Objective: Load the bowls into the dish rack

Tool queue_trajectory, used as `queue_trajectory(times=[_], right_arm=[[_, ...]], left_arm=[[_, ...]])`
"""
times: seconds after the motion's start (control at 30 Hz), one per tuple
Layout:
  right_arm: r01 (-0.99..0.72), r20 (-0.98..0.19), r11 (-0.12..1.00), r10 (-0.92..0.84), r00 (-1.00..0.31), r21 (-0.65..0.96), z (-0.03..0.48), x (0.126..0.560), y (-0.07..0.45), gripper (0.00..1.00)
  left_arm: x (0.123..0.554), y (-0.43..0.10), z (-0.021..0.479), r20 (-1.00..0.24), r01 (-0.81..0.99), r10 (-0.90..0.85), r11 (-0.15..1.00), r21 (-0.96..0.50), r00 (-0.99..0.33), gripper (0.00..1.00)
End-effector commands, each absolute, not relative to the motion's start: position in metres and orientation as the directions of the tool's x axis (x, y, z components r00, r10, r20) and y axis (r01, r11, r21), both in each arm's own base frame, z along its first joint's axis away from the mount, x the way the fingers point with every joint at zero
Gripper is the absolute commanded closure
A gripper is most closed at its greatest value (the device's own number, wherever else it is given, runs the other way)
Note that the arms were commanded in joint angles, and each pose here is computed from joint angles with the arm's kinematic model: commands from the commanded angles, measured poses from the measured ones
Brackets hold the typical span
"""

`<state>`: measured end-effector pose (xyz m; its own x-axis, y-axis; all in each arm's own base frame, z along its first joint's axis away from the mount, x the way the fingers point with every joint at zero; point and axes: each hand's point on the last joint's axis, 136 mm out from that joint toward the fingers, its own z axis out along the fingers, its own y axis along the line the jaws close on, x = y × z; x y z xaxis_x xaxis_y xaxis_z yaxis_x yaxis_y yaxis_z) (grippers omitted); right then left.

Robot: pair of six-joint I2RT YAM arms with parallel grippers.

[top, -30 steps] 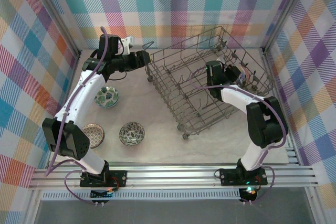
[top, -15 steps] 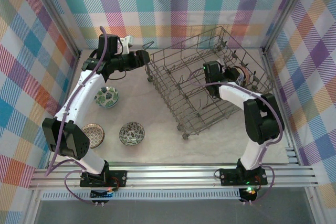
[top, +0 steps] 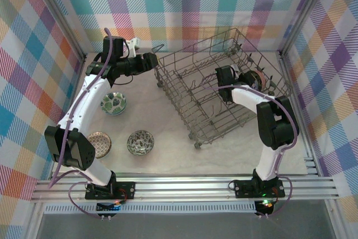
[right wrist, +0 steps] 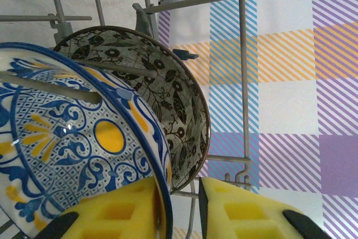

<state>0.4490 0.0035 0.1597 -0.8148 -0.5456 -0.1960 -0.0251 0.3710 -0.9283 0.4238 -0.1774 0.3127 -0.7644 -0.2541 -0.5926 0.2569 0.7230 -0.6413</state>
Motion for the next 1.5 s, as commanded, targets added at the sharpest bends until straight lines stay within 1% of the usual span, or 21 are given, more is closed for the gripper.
queue_trajectory(times=[0.0, 0.1, 0.13, 0.17, 0.23, 0.3, 0.37, 0.5, 0.7, 0.8, 0.97, 1.07, 1.27, 1.4, 1.47], right_arm=[[-0.012, -0.205, 0.377, -0.529, -0.824, -0.926, 0.161, 0.451, 0.002, 0.69], [-0.012, -0.214, 0.394, -0.523, -0.825, -0.919, 0.165, 0.451, 0.002, 0.57], [-0.013, -0.216, 0.4, -0.521, -0.826, -0.916, 0.166, 0.45, 0.003, 0.56], [-0.008, -0.225, 0.411, -0.515, -0.827, -0.912, 0.169, 0.449, 0.003, 0.51], [-0.018, -0.237, 0.461, -0.491, -0.838, -0.887, 0.169, 0.443, 0.003, 0.34], [-0.024, -0.255, 0.502, -0.48, -0.839, -0.864, 0.168, 0.44, 0.006, 0.24], [-0.036, -0.263, 0.53, -0.477, -0.838, -0.847, 0.167, 0.438, 0.009, 0.17], [-0.051, -0.309, 0.607, -0.474, -0.825, -0.793, 0.166, 0.435, 0.017, 0.1], [-0.089, -0.347, 0.66, -0.5, -0.793, -0.746, 0.166, 0.439, 0.028, 0.04], [-0.064, -0.424, 0.711, -0.486, -0.764, -0.701, 0.185, 0.437, 0.034, 0.02], [-0.065, -0.548, 0.828, -0.425, -0.72, -0.557, 0.216, 0.423, 0.05, 0.0], [-0.097, -0.612, 0.89, -0.382, -0.693, -0.446, 0.225, 0.412, 0.064, 0.0], [-0.199, -0.673, 0.938, -0.342, -0.655, -0.283, 0.232, 0.394, 0.091, 0.0], [-0.23, -0.687, 0.941, -0.339, -0.643, -0.249, 0.237, 0.391, 0.098, 0.0], [-0.23, -0.691, 0.946, -0.324, -0.646, -0.228, 0.239, 0.388, 0.1, 0.0]], left_arm=[[0.427, -0.174, 0.31, -0.598, 0.27, -0.248, 0.718, -0.641, -0.762, 0.38], [0.426, -0.174, 0.31, -0.595, 0.266, -0.25, 0.719, -0.642, -0.764, 0.38], [0.426, -0.173, 0.308, -0.591, 0.261, -0.251, 0.72, -0.644, -0.767, 0.38], [0.426, -0.173, 0.307, -0.589, 0.257, -0.251, 0.722, -0.643, -0.768, 0.38], [0.426, -0.169, 0.305, -0.581, 0.231, -0.262, 0.735, -0.638, -0.771, 0.37], [0.426, -0.164, 0.303, -0.57, 0.208, -0.273, 0.742, -0.638, -0.775, 0.36], [0.427, -0.159, 0.302, -0.56, 0.181, -0.29, 0.748, -0.639, -0.776, 0.37], [0.426, -0.152, 0.298, -0.548, 0.133, -0.318, 0.764, -0.632, -0.774, 0.35], [0.418, -0.135, 0.289, -0.53, 0.035, -0.358, 0.804, -0.594, -0.769, 0.34], [0.405, -0.123, 0.278, -0.495, -0.044, -0.375, 0.829, -0.558, -0.784, 0.34], [0.366, -0.088, 0.238, -0.394, -0.277, -0.457, 0.857, -0.435, -0.797, 0.32], [0.335, -0.075, 0.212, -0.331, -0.373, -0.499, 0.848, -0.376, -0.801, 0.32], [0.276, -0.06, 0.174, -0.264, -0.472, -0.559, 0.818, -0.329, -0.786, 0.32], [0.249, -0.057, 0.145, -0.223, -0.506, -0.58, 0.804, -0.31, -0.784, 0.32], [0.237, -0.058, 0.124, -0.178, -0.522, -0.579, 0.805, -0.283, -0.796, 0.33]])
